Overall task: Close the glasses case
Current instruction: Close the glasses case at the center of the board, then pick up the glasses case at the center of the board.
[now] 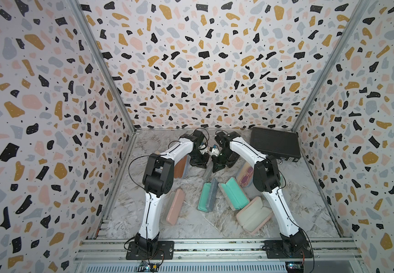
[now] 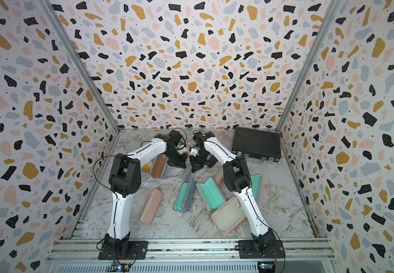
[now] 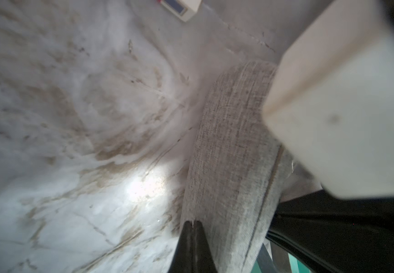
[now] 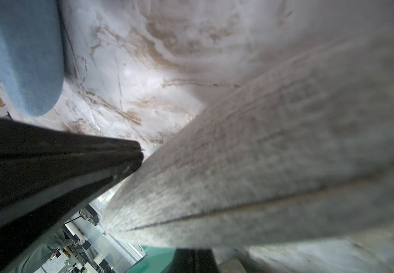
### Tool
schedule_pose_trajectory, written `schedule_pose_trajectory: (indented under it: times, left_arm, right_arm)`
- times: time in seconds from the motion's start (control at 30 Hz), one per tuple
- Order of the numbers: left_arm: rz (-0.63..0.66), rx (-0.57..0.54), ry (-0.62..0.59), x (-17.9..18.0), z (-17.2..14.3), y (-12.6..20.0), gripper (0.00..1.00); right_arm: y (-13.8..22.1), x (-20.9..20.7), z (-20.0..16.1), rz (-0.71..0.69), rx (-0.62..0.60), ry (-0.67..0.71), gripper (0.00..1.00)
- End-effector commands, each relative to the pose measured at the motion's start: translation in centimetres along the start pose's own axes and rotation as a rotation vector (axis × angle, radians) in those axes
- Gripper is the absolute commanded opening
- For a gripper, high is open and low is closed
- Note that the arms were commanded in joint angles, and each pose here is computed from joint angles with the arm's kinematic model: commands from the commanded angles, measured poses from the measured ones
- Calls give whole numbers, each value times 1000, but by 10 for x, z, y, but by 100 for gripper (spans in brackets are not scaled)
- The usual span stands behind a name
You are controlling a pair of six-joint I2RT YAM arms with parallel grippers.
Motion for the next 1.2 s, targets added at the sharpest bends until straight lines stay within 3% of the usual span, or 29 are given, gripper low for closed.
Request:
schedule_pose_trajectory:
  times: [0.0,0.13,0.33,0.43,0.57,0.77,0.93,1.17]
  left_arm:
    - [-59,-72,-2,-8,-1,35,0]
    - [-70,-121,54,8,-2,60,0]
    - [-63,-210,147,35,-14,97,0]
    - [-67,-277,186,46,-25,117,23]
    - [-67,-358,208,56,-41,146,62]
    - [-126,-406,205,60,-70,177,94]
    - [-217,-431,199,58,-95,192,98]
    - [-335,-475,171,52,-117,203,99]
  right_arm:
    - [35,20,5,-60,-104,40,5]
    - [50,24,1,-96,-142,20,13]
    - [74,28,-10,-184,-194,-30,38]
    - [83,33,-11,-187,-217,-62,50]
    - [80,37,-9,-163,-219,-107,64]
    - [53,32,-4,-208,-153,-164,80]
    - [37,33,7,-217,-143,-182,86]
    - [14,22,16,-213,-117,-218,86]
Point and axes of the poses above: each gripper's point midway between its finger pads, its own y axis back along the fingers, its own x axis along the line the jaws close on, z = x × y, the point moved 6 cm from there along y, back along the fingers, and after that the axes turned 12 degrees about y, right-handed, at the moved point
